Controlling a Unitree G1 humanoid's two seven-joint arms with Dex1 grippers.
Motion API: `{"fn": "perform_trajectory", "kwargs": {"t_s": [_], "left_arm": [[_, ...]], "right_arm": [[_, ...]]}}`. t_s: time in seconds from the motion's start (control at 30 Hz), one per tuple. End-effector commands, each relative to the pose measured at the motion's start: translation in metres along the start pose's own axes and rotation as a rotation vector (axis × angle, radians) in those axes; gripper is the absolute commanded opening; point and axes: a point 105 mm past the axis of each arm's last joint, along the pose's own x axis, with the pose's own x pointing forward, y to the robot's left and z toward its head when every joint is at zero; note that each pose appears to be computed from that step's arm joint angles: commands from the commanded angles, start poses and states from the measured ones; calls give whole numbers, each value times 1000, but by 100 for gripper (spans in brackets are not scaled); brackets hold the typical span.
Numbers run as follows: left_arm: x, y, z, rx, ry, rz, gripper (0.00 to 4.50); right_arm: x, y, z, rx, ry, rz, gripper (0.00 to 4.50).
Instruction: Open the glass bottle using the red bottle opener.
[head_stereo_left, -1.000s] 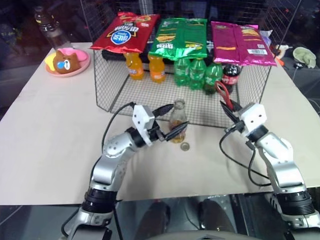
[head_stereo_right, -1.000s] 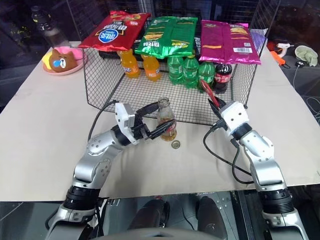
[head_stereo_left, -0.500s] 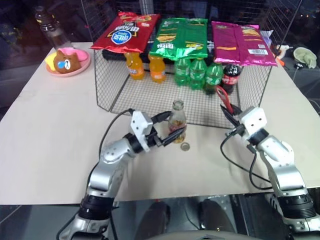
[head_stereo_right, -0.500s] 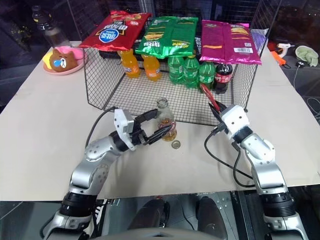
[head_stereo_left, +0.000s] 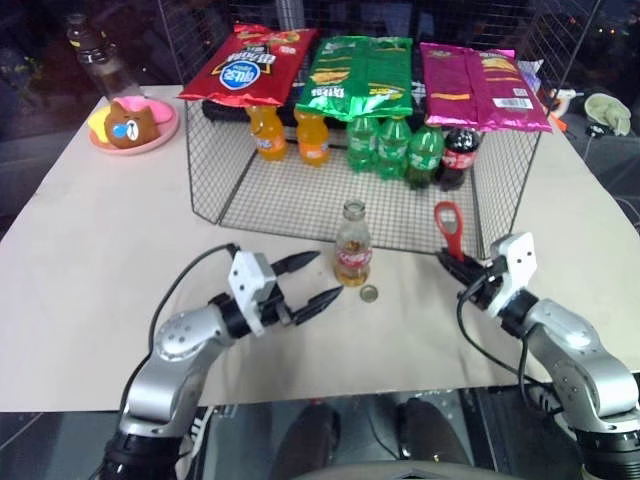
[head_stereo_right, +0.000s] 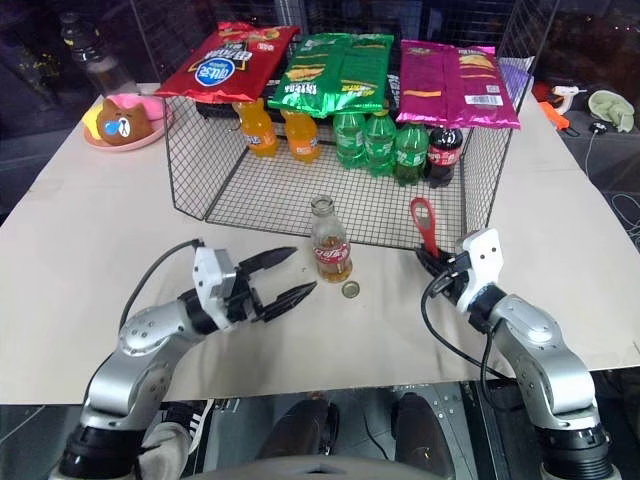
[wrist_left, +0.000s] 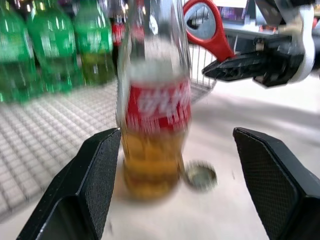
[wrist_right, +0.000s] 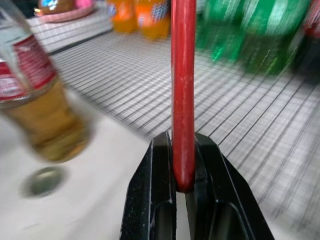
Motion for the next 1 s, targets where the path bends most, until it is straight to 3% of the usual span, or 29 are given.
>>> {"fn": "perform_trajectory", "kwargs": {"t_s": [0.03, 0.3, 0.4, 0.6, 0.83, 1.0], "left_arm": [[-8, 1, 0, 38, -3, 31, 370], [-22, 6, -11, -20, 8, 150, 374], [-31, 12, -15, -55, 17, 225, 374], [-48, 13, -24, -74, 69, 292, 374], [-63, 10, -31, -65, 133, 335, 374], [-65, 8, -35, -55, 169, 344, 374]], "right_arm": [[-3, 3, 1, 24, 26, 6, 0], [-18, -7, -13, -100, 131, -3, 357], [-30, -10, -17, -161, 141, 23, 357], [-59, -26, -1, -314, 11, 30, 357], [-102, -48, 3, -404, -6, 74, 357], [-108, -54, 4, -413, -16, 89, 357]]}}
